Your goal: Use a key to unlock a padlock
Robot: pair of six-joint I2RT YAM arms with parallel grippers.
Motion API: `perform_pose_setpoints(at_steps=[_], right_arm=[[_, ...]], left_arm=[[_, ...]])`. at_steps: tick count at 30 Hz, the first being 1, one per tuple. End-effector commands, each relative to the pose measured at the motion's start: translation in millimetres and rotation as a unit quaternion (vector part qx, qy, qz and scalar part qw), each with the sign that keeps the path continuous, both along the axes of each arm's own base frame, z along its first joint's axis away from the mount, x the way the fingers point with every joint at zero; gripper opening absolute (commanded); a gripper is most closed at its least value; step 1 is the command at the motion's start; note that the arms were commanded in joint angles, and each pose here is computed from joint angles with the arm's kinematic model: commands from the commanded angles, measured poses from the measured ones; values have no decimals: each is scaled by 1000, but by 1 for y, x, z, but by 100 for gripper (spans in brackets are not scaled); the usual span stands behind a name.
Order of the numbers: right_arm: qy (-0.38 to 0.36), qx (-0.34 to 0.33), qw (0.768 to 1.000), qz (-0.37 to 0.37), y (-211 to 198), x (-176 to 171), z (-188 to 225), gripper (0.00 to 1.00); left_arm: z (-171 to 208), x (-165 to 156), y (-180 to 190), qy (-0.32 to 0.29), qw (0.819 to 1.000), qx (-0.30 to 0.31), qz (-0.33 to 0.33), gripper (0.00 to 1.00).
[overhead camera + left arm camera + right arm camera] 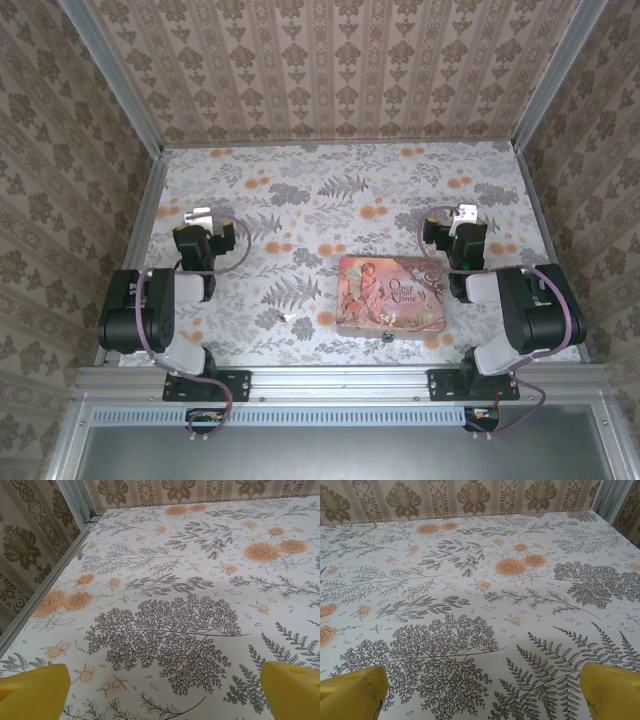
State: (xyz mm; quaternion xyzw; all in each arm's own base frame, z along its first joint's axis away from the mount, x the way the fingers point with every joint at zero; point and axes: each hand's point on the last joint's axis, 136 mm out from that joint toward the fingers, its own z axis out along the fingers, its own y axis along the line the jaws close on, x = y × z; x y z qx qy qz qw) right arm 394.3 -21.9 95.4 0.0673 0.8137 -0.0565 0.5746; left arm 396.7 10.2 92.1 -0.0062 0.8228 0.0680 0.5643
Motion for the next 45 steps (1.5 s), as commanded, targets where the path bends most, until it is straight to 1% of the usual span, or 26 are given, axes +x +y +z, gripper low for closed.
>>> perform_pose_setpoints(at_steps=[1, 31, 34, 41, 43, 44, 45], right_arm=[[-13, 2, 1000, -6, -1, 0, 6, 99], [-16, 4, 1000, -8, -1, -1, 6, 99], [-30, 6, 999, -28, -8, -8, 13, 99], [-46, 8, 999, -21, -7, -13, 19, 99], [-38, 6, 999, -24, -8, -13, 24, 100], [-22, 7, 999, -28, -9, -12, 25, 100], [-24, 10, 999, -26, -10, -11, 42, 100]], left_arm=[[4, 0, 1, -8, 1000, 5, -4, 100], [4, 0, -1, -9, 1000, 4, -7, 100], [9, 1, -3, -7, 1000, 10, -11, 100], [33, -4, 4, -6, 1000, 14, 13, 100], [41, -5, 5, -5, 1000, 16, 18, 100], [46, -5, 6, -4, 1000, 17, 22, 100], [49, -6, 6, 0, 1000, 18, 24, 100]])
